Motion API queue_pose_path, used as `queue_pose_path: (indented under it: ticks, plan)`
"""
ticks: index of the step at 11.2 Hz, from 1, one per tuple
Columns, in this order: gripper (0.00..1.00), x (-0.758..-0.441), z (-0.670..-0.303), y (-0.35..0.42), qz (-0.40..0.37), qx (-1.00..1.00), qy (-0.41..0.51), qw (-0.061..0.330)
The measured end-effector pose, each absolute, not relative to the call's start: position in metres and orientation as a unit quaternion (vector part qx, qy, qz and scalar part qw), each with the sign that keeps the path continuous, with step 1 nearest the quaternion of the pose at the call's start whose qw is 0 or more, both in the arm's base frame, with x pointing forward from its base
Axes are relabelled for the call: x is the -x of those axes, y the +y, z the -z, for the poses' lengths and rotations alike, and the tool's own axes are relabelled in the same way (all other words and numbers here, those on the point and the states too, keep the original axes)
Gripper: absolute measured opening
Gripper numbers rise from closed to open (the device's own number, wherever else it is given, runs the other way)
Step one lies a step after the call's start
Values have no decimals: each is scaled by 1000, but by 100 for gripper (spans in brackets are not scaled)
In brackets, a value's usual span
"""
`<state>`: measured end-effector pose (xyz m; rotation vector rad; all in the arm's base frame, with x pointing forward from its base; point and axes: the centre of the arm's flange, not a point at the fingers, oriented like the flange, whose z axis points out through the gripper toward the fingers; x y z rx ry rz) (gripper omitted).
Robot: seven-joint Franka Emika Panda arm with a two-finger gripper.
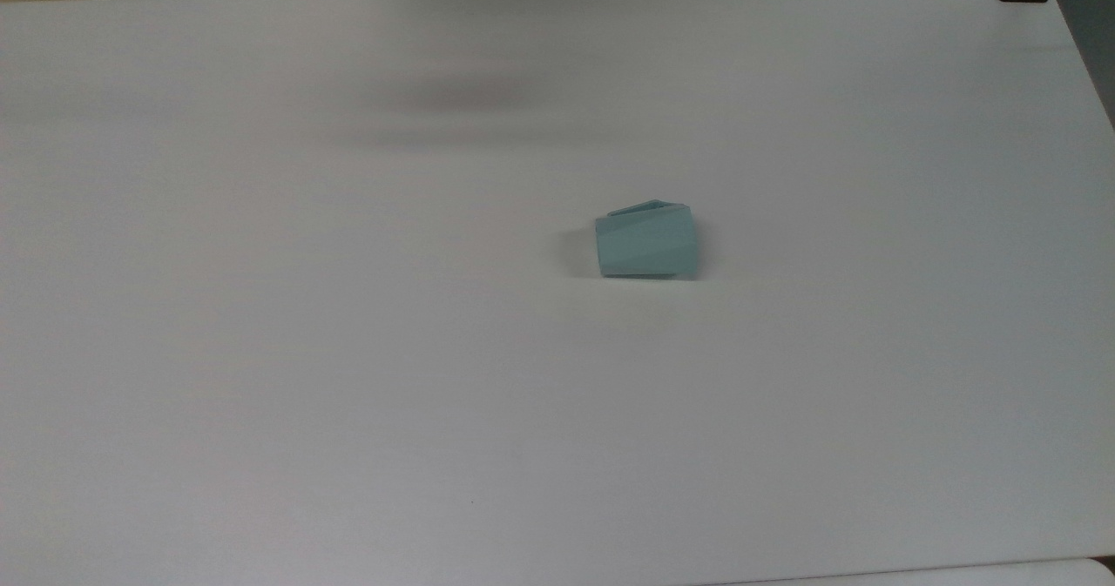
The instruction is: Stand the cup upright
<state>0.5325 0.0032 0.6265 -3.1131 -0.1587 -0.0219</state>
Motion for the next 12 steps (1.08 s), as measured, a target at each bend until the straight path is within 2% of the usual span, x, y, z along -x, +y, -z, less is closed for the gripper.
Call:
queue_pose_path:
  ticks: [4,12]
  plan:
    - [100,-539,-636,-16,47,998,-29,24]
    - [100,-537,-630,-5,35,998,-38,25]
